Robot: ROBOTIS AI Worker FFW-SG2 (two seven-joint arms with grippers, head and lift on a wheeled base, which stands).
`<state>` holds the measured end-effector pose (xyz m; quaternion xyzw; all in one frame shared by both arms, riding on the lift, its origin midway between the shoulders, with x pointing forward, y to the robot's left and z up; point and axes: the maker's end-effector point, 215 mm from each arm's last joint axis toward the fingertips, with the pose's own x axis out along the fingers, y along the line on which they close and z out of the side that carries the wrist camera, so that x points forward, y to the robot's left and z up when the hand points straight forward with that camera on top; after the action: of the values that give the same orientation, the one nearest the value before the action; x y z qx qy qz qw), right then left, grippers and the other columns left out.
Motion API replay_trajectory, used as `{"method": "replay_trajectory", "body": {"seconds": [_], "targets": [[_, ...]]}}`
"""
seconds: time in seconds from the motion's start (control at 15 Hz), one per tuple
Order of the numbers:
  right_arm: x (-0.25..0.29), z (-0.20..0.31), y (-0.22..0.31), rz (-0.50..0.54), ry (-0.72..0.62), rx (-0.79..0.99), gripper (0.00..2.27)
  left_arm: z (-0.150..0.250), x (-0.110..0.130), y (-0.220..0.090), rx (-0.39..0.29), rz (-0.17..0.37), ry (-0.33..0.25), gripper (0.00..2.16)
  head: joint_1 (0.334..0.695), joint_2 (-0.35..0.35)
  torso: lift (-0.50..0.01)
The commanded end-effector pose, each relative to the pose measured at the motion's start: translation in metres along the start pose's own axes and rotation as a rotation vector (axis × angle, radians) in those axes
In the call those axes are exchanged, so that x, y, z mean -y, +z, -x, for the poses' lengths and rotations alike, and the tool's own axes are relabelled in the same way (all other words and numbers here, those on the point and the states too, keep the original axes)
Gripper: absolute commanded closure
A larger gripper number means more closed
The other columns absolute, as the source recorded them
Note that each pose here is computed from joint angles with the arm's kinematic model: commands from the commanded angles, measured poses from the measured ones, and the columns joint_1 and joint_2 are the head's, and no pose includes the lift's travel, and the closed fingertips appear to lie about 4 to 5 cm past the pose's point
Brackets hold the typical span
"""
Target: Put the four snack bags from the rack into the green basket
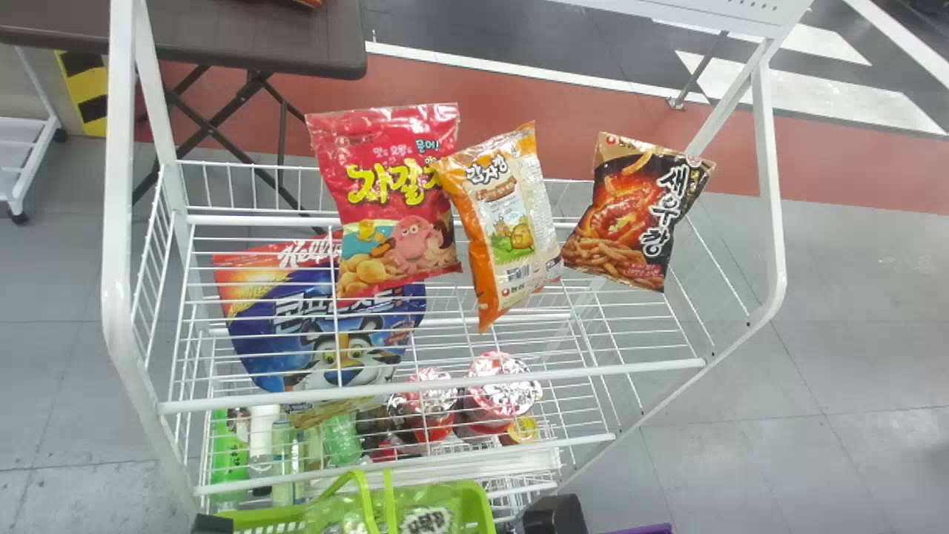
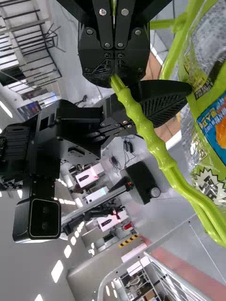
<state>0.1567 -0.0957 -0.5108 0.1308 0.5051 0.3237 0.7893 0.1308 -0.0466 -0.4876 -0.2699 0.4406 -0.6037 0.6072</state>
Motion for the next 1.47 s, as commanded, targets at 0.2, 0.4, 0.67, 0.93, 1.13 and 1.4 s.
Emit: {"method": "replay_trajectory", "body": {"seconds": [0.2, 0.4, 0.67, 0.93, 1.13, 1.4], "targets": [[0.031, 0.003, -0.001, -0.069, -0.039, 0.009, 0.00, -0.002, 0.001, -0.001, -0.004, -0.001, -0.003, 2.13, 0.695, -0.350, -0.006], [0.053, 0.012, 0.019, -0.033, -0.102, 0.072, 0.07, -0.003, 0.002, -0.001, -0.006, -0.002, -0.005, 2.13, 0.695, -0.350, -0.006], [0.069, 0.039, 0.105, 0.099, -0.186, 0.330, 0.08, -0.006, 0.004, -0.002, -0.010, -0.003, -0.011, 2.13, 0.695, -0.350, -0.006], [0.057, 0.090, 0.243, 0.333, -0.309, 0.759, 0.09, -0.012, 0.008, -0.007, -0.024, -0.002, -0.020, 2.13, 0.695, -0.350, -0.006], [0.052, 0.075, 0.309, 0.375, -0.334, 0.872, 0.09, -0.013, 0.009, -0.010, -0.029, -0.002, -0.018, 2.13, 0.695, -0.350, -0.006], [0.056, 0.032, 0.354, 0.388, -0.376, 0.877, 0.11, -0.010, 0.007, -0.009, -0.033, -0.006, -0.019, 2.13, 0.695, -0.350, -0.006]]}}
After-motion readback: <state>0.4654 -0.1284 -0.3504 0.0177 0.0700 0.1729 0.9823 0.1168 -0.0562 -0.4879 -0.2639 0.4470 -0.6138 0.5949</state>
